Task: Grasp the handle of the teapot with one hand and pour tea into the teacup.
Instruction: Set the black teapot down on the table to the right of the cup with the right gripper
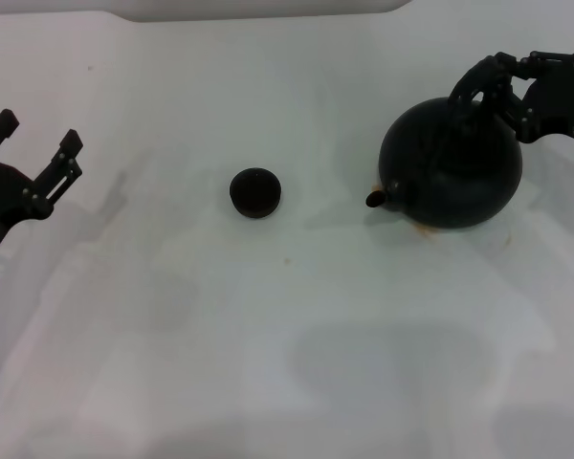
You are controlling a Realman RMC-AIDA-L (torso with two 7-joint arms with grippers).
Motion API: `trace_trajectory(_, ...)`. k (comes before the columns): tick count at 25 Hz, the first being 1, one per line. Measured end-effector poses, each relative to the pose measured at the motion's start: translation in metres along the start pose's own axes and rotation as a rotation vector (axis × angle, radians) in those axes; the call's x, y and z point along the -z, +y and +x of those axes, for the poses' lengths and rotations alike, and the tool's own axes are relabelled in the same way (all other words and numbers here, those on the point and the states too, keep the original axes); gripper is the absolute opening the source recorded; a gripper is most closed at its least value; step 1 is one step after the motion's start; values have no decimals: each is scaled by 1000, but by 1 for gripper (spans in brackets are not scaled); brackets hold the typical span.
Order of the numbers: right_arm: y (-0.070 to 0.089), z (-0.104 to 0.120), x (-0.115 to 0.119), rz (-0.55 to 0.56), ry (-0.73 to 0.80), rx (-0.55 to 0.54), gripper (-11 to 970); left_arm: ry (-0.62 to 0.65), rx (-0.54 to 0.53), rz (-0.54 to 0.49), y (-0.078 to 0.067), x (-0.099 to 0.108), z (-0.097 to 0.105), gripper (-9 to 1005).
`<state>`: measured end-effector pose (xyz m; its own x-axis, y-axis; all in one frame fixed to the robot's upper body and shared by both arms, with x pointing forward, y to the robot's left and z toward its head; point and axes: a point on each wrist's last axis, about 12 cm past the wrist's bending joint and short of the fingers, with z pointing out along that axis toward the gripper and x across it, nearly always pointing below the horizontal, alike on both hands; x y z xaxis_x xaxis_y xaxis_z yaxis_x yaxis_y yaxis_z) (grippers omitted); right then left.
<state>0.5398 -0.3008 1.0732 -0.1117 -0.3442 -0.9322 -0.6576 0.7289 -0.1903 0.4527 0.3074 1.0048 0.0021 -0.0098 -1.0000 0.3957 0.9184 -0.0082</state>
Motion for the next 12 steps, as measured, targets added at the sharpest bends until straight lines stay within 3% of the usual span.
trace_trajectory(12,-1,3,5,-16,-14,-25,320,-2,-1,2,0,-1,0,817)
